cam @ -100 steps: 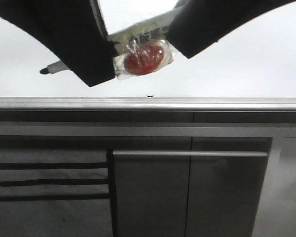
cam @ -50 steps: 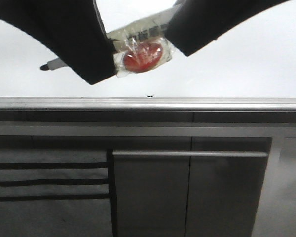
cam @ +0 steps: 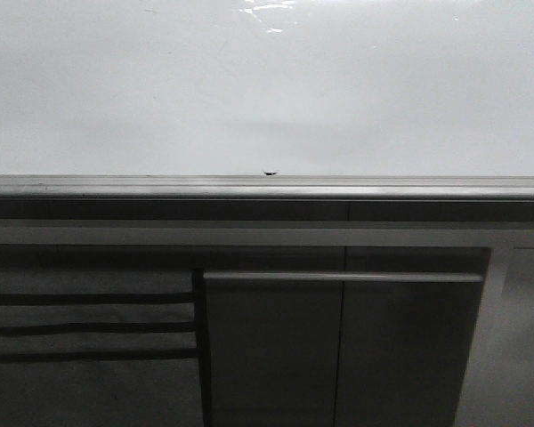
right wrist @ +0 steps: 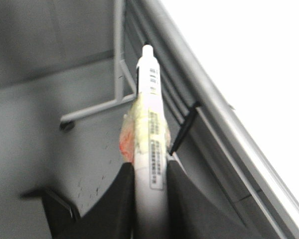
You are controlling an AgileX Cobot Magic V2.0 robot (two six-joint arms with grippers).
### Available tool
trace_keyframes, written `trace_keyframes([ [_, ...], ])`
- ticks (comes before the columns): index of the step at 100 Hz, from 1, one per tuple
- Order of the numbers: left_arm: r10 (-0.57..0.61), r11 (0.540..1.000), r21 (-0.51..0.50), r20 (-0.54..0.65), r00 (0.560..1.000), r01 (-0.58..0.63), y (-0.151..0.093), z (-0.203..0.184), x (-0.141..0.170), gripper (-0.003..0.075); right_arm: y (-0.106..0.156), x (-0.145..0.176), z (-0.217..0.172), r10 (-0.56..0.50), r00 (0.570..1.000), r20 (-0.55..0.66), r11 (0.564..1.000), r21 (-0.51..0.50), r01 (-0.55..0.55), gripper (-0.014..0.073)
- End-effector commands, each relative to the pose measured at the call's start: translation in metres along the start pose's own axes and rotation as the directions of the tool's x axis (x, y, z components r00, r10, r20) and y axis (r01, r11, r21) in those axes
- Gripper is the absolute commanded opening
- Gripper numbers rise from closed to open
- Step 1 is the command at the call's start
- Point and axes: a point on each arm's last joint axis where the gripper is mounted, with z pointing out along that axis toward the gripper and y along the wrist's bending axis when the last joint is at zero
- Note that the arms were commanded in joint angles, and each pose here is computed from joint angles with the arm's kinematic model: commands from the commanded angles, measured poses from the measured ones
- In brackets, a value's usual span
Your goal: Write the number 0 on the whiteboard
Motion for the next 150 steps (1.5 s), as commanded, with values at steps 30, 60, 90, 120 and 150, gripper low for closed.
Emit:
trace_keyframes([
  [30,-0.343,0.885,-0.216,0.299,0.890,0.413,0.020,-0.041,0.065,0.0421,0.008,0.040,-0.032,0.355,0.900,0.254,0.874,0.252,-0.415,0.0036],
  [60,-0.373,0.850,-0.253,0.330,0.867,0.462,0.022,-0.034,0.084,0.0421,0.013,0.053,-0.023,0.420,0.874,0.244,0.859,0.202,-0.470,0.0036],
  [90,-0.362,0.851,-0.252,0.355,0.862,0.461,0.023,-0.035,0.082,0.0421,-0.022,0.040,-0.014,0.461,0.869,0.178,0.808,0.319,-0.495,0.0036],
  [120,-0.361,0.851,-0.252,0.357,0.861,0.461,0.023,-0.035,0.082,0.0421,-0.053,0.020,0.007,0.512,0.856,0.074,0.801,0.317,-0.507,0.0036],
  [150,-0.363,0.850,-0.253,0.354,0.862,0.462,0.025,-0.030,0.080,0.0421,-0.089,0.008,0.044,0.545,0.838,-0.032,0.807,0.290,-0.514,0.0036],
])
